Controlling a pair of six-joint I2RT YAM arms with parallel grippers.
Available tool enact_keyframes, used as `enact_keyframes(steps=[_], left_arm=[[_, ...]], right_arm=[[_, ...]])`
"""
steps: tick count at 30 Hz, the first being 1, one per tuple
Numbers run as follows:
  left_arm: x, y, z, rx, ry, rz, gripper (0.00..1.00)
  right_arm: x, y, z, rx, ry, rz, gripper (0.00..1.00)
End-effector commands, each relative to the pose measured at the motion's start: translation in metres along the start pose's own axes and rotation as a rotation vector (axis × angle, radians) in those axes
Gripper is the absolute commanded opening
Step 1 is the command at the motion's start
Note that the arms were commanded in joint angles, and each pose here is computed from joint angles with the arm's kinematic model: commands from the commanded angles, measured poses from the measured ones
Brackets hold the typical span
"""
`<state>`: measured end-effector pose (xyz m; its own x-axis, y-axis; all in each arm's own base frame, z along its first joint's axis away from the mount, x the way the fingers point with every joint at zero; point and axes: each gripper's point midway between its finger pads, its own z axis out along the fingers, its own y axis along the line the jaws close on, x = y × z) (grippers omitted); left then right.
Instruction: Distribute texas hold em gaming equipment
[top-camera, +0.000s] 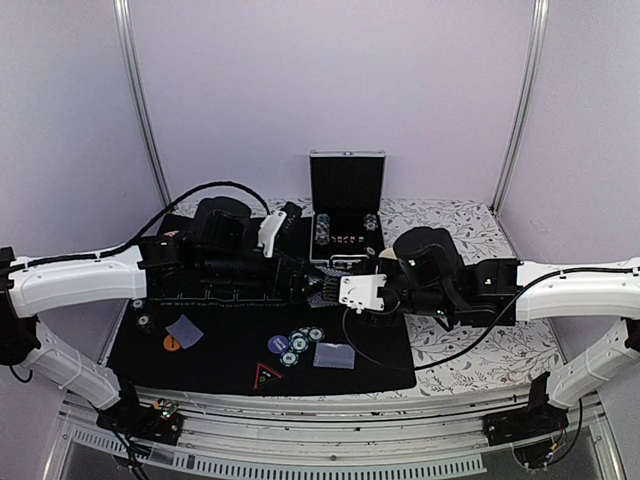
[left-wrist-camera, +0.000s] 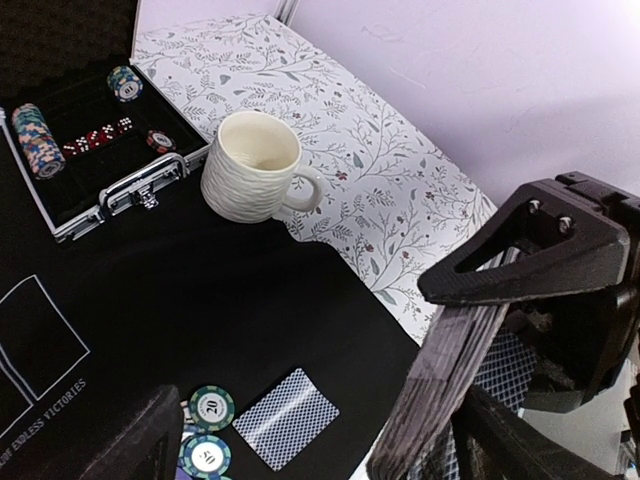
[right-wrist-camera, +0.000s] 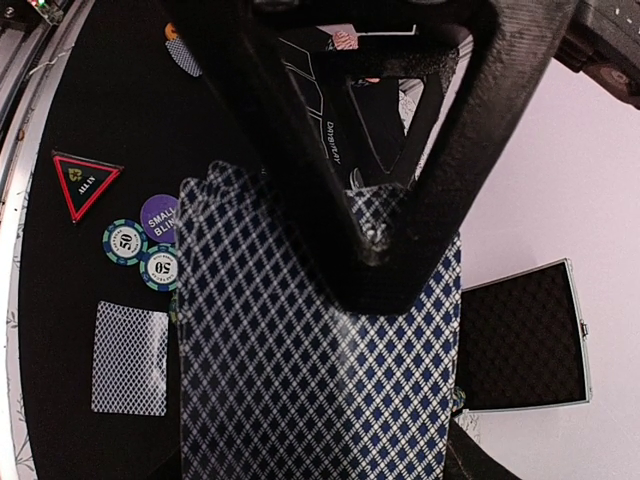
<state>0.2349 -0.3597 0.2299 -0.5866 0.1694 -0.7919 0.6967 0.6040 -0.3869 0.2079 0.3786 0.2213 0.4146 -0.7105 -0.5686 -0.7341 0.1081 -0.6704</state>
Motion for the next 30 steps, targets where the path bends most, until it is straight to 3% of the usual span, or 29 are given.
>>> enact_keyframes(steps=[1,6,11,22,30], left_arm=[[0.000,-0.002,-0.002,-0.024,0.016,0.033,0.90],[0.002,0.002,-0.010,-0.047,0.014,0.040,0.81],[0.002,0.006,-0.016,-0.065,0.009,0.044,0.79],[-0.007,-0.019,-0.026,0.064,-0.024,0.045,0.89],[0.011,-0.022,-0.017,0.099,0.047,0.005,0.65]], right_arm=[[-0.018,-0.012,-0.004,0.034,-0.055,0.008,0.55],[-0.017,-0.012,-0.006,0.041,-0.053,0.007,0.55],[-0.015,-0.013,-0.008,0.046,-0.054,0.012,0.55],[-0.016,-0.013,-0.009,0.049,-0.060,0.017,0.55],[-0.016,-0.013,-0.008,0.050,-0.061,0.018,0.55]])
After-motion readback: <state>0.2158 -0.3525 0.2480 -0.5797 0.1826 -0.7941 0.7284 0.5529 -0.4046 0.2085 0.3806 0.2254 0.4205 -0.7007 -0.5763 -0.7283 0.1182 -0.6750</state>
